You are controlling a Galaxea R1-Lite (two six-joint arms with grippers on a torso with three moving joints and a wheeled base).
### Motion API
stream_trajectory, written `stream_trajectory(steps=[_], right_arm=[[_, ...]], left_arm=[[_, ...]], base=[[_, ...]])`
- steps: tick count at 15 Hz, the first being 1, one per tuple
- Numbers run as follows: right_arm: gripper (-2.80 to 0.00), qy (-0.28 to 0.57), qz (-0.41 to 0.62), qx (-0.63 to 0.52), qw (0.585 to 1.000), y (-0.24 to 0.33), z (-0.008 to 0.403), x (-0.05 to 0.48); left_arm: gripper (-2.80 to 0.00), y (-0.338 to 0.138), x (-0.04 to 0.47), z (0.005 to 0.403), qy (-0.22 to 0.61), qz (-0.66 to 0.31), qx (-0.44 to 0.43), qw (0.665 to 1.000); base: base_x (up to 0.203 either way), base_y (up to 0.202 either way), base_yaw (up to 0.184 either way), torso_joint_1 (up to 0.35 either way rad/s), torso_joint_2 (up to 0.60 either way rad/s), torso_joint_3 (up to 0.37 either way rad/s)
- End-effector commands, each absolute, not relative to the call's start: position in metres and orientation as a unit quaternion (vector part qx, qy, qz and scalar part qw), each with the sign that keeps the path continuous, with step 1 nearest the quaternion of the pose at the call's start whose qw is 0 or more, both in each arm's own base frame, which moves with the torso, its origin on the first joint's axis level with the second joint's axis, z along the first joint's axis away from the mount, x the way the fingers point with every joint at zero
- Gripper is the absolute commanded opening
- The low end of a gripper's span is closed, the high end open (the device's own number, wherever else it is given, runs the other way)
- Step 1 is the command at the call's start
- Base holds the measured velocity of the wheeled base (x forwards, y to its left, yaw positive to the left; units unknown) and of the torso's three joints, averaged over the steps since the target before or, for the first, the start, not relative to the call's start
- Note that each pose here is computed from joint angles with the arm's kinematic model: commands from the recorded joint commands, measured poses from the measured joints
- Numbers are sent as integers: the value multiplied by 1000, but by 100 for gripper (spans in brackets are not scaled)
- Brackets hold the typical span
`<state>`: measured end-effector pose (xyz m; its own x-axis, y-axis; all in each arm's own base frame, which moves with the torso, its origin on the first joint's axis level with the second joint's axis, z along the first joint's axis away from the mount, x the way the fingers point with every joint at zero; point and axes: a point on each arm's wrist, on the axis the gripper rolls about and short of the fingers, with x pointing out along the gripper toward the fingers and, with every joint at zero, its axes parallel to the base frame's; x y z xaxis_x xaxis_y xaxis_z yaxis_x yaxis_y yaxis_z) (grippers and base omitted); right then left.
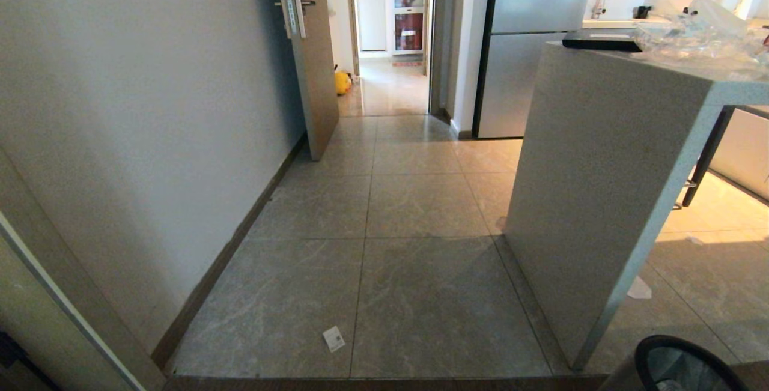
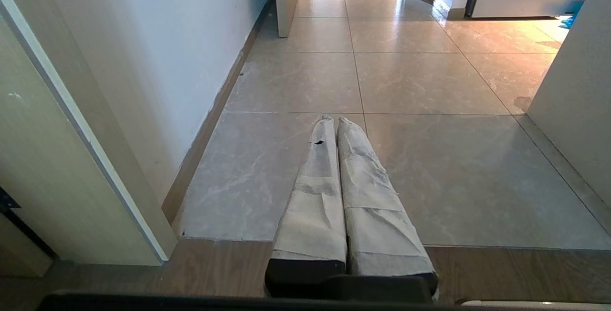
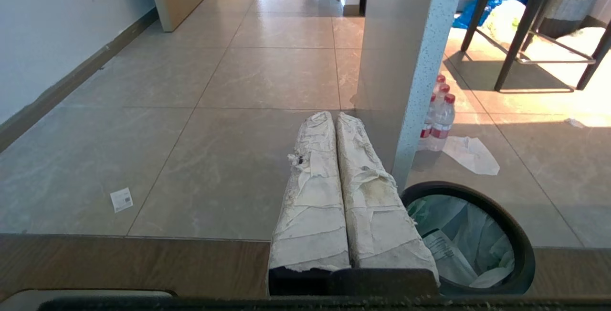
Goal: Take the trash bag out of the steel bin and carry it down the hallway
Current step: Place the outer trash can on the ground
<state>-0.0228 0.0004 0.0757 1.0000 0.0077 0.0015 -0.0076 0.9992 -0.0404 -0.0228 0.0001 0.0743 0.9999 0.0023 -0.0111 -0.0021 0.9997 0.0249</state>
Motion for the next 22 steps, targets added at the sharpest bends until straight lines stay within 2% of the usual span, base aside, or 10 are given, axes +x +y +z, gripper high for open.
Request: stream_trajectory(steps=[1,9,22], right_arm=[[-280,-2,4,-20,1000,0,76,-23],[-280,-1,3,-20,1000,0,76,-23],[-280,0,5,-23,1000,0,75,-23]], left_arm=[[-280,0,-23,74,5,1,12,1000],[-280,0,-23,75,4,1,9,1000],[-280,0,-23,75,2,2,2,1000]], base=[[0,0,0,0,0,0],[0,0,0,1,1,-15],[0,0,0,2,2,-193]])
